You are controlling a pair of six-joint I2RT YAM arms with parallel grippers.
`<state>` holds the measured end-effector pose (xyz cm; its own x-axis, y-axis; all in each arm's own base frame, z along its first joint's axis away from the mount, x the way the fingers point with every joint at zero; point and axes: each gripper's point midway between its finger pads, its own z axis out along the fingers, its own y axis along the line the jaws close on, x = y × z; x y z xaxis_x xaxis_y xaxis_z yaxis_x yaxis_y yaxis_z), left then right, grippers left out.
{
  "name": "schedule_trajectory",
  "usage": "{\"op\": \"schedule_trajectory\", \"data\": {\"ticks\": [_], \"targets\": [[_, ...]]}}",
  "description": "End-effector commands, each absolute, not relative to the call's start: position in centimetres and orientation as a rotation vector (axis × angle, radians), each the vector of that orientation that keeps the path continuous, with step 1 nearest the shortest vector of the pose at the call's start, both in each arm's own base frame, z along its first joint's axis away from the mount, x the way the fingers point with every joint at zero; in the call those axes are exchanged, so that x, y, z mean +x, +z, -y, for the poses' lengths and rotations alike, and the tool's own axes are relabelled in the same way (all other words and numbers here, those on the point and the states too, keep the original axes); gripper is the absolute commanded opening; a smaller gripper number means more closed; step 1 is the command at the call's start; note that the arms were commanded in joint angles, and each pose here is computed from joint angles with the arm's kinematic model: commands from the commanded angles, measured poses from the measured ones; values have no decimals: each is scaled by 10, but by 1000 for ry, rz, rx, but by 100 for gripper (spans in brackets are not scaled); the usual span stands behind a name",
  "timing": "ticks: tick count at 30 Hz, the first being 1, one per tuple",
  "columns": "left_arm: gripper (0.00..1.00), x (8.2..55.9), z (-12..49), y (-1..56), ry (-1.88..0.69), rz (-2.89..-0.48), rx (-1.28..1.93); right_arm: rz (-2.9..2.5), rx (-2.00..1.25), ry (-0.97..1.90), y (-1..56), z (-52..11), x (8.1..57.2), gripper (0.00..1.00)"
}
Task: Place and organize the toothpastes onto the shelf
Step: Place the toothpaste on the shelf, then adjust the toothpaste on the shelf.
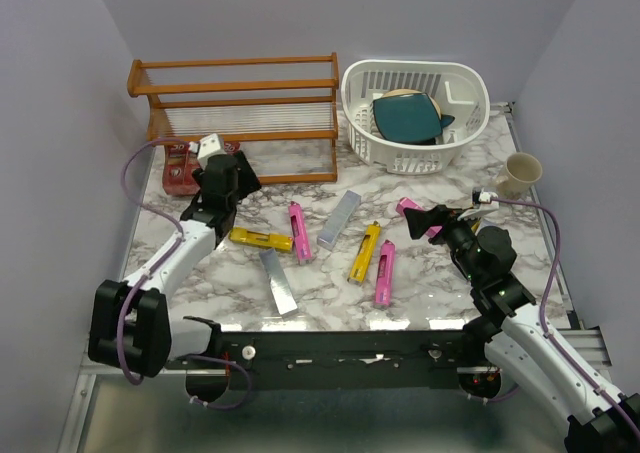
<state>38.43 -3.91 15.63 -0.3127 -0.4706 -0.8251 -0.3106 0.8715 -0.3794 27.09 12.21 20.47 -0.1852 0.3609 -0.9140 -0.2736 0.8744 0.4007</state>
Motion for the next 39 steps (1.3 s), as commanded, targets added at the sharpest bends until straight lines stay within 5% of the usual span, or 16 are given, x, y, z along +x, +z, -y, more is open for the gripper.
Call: {"op": "schedule_trajectory", "data": {"ticks": [1, 9, 15, 26, 39], "targets": [[83, 372, 57, 144, 206, -2138, -117, -1646, 63, 582, 205, -123, 270, 99], [65, 386, 65, 130, 765, -2189, 469, -1652, 63, 581, 204, -124, 271, 99], [31, 409, 72, 122, 878, -2139, 657, -1662, 57, 584, 202, -125, 271, 99], [2, 453, 77, 99, 1136, -1986, 886, -1670, 53, 586, 201, -126, 272, 99], [1, 490, 64, 83, 1284, -1844, 1090, -1688, 53, 576, 197, -127, 274, 98]]}}
